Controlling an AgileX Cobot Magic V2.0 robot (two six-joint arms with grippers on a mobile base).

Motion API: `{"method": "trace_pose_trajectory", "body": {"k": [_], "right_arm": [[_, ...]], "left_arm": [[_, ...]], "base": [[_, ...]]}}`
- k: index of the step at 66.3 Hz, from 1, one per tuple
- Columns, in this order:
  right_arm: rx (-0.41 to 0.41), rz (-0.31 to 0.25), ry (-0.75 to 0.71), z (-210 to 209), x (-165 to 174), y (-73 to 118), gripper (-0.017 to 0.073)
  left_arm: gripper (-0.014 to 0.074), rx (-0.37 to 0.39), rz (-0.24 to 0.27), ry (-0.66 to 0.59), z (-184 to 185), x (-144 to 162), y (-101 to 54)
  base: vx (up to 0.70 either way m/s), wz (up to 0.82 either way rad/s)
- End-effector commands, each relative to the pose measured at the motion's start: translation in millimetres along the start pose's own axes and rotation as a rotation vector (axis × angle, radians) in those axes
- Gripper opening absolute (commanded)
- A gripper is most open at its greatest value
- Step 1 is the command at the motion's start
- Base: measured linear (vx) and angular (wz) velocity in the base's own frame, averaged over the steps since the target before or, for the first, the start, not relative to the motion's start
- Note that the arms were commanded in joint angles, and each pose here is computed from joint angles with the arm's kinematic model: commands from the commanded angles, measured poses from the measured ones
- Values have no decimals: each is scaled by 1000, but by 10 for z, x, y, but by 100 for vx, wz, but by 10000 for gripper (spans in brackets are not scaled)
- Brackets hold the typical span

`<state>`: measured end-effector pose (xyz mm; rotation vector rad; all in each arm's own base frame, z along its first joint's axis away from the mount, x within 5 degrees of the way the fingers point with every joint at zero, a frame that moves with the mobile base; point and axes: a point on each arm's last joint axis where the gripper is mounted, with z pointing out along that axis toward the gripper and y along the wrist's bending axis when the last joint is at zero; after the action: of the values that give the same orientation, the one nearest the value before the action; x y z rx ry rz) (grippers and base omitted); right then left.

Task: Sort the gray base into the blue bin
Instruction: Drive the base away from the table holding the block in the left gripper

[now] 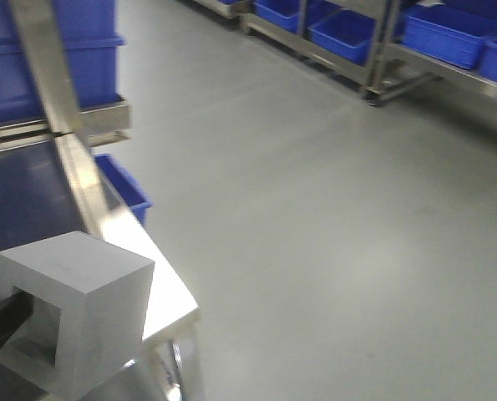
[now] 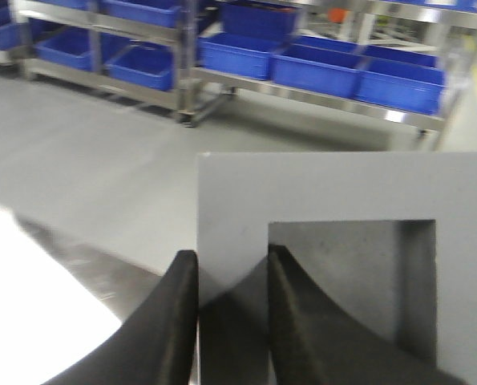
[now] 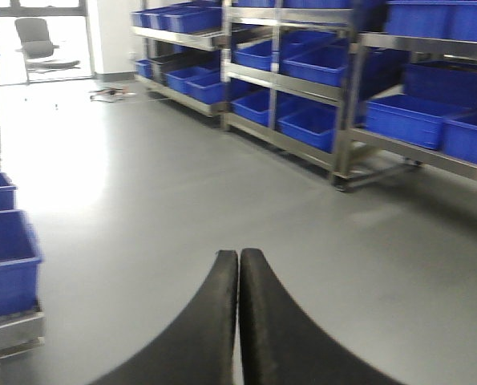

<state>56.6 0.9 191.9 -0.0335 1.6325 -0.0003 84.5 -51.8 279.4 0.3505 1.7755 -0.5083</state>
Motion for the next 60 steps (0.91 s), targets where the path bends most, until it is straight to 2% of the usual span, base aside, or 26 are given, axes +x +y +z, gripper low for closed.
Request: {"method": "trace_pose_trajectory", "body": {"k": [1, 28, 60], "right_arm": [[1, -13, -70, -2, -22, 2, -9], [1, -13, -70, -2, -22, 2, -9], [1, -13, -70, -2, -22, 2, -9]], "left_arm": [[-6, 33, -8, -135, -35, -201, -42], [-6, 33, -8, -135, -35, -201, -42], [-6, 33, -8, -135, -35, -201, -42]], "base": [[-16, -66], [-14, -70], [-9, -86]]}}
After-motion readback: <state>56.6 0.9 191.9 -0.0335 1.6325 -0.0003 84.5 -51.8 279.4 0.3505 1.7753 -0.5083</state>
